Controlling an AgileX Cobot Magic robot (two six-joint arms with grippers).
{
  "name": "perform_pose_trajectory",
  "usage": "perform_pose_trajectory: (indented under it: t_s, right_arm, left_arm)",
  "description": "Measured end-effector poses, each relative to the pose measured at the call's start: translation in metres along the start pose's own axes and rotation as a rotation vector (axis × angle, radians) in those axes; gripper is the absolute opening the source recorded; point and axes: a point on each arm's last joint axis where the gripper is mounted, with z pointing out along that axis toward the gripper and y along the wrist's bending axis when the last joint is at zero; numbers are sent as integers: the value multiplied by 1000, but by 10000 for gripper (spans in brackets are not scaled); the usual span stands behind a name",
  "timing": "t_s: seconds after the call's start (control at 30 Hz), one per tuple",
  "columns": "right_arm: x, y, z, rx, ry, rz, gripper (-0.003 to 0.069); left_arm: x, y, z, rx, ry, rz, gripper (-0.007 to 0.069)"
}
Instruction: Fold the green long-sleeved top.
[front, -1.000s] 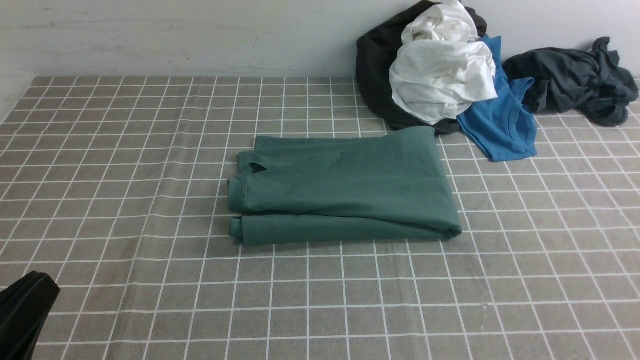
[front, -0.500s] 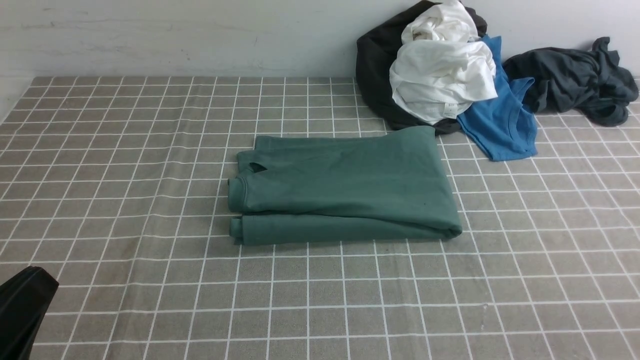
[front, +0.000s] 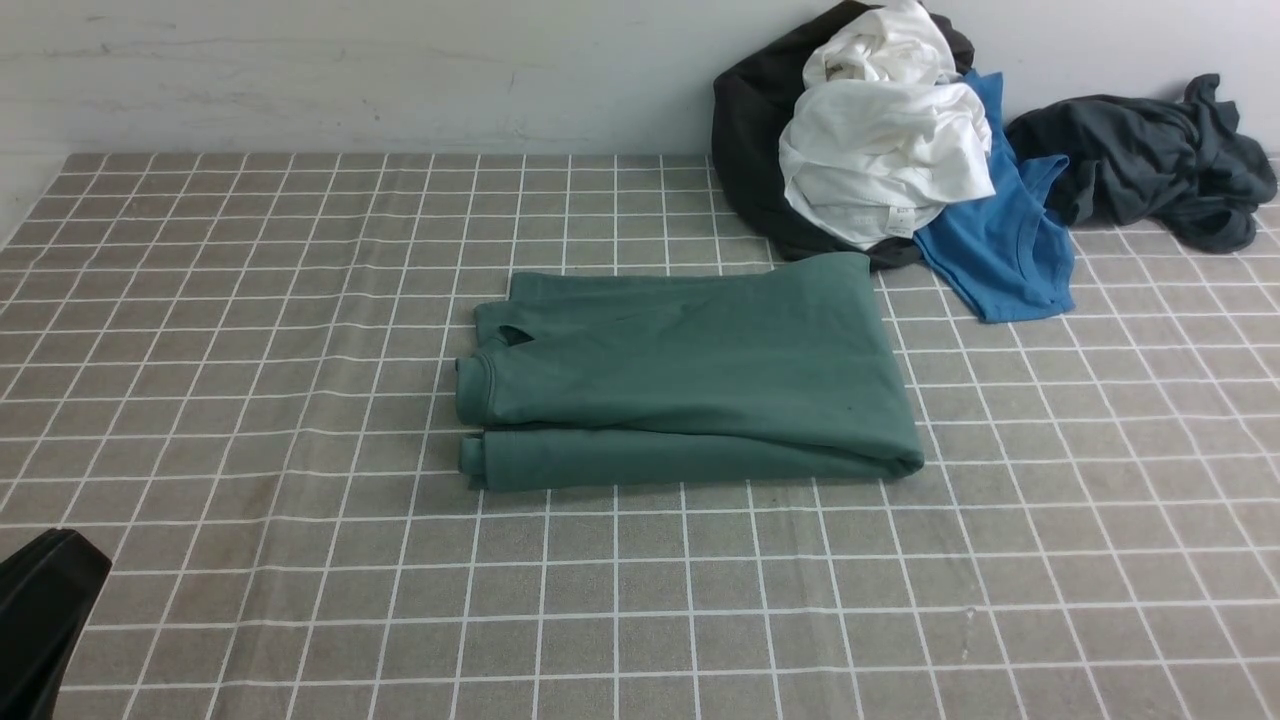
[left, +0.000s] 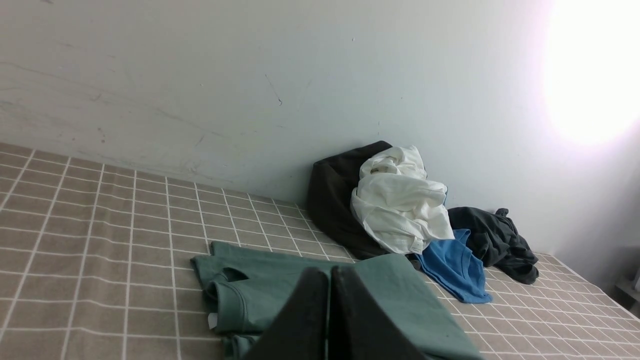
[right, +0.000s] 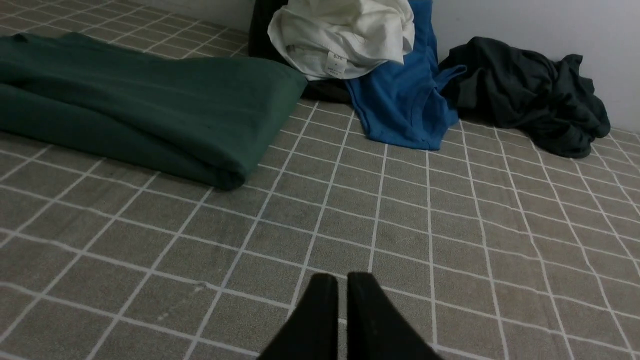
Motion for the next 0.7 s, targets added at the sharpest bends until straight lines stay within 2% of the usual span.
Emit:
perform_pose_trajectory:
  t_s: [0.2,0.7]
  right_arm:
    - [0,0,0,1,3,45,28]
    - [0,0,0,1,3,41,28]
  left_arm:
    - [0,0,0,0,0,-1,-8]
    - [0,0,0,0,1,-2,-8]
